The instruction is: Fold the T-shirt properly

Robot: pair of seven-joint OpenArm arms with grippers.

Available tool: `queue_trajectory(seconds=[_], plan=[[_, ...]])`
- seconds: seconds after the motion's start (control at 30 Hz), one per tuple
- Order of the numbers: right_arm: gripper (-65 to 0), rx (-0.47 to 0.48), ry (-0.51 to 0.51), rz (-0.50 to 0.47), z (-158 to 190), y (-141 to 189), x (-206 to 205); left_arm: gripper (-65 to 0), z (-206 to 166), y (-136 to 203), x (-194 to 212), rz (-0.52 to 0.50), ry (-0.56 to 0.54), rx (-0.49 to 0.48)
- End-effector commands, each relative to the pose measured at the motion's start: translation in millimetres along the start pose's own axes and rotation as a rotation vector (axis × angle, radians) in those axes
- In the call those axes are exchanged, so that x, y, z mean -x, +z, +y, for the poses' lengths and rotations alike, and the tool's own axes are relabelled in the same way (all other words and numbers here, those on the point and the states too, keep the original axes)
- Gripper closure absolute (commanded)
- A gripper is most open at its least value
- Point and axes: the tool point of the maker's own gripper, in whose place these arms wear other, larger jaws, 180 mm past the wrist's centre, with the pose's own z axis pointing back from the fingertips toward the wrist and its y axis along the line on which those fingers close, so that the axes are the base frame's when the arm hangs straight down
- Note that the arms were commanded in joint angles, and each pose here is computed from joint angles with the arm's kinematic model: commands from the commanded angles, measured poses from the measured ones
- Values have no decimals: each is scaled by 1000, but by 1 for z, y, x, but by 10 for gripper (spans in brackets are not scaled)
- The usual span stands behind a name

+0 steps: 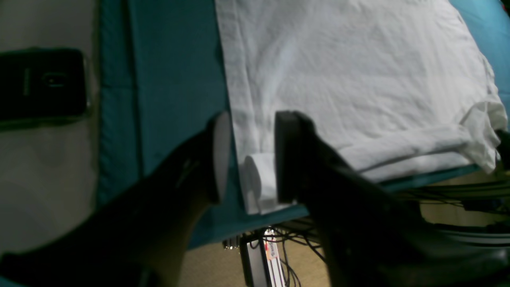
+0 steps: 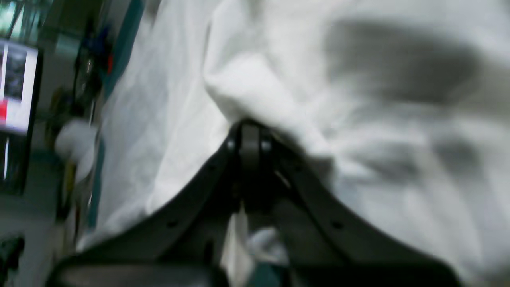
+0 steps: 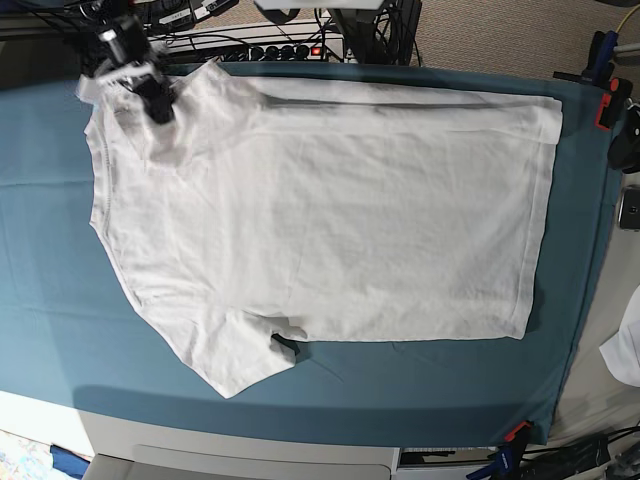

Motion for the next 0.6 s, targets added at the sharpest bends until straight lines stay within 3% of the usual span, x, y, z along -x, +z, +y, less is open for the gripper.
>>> queue_trajectory(seconds=[0.0, 0.23, 0.57], plan=[[0, -40, 29, -27, 11, -4, -8, -206, -2, 4, -15, -36, -34, 7], [0, -168, 44, -8, 49, -39, -6, -206, 0, 4, -13, -26, -38, -4], [0, -214, 111, -40, 70, -46, -25, -206, 0, 4, -13, -24, -39, -5]])
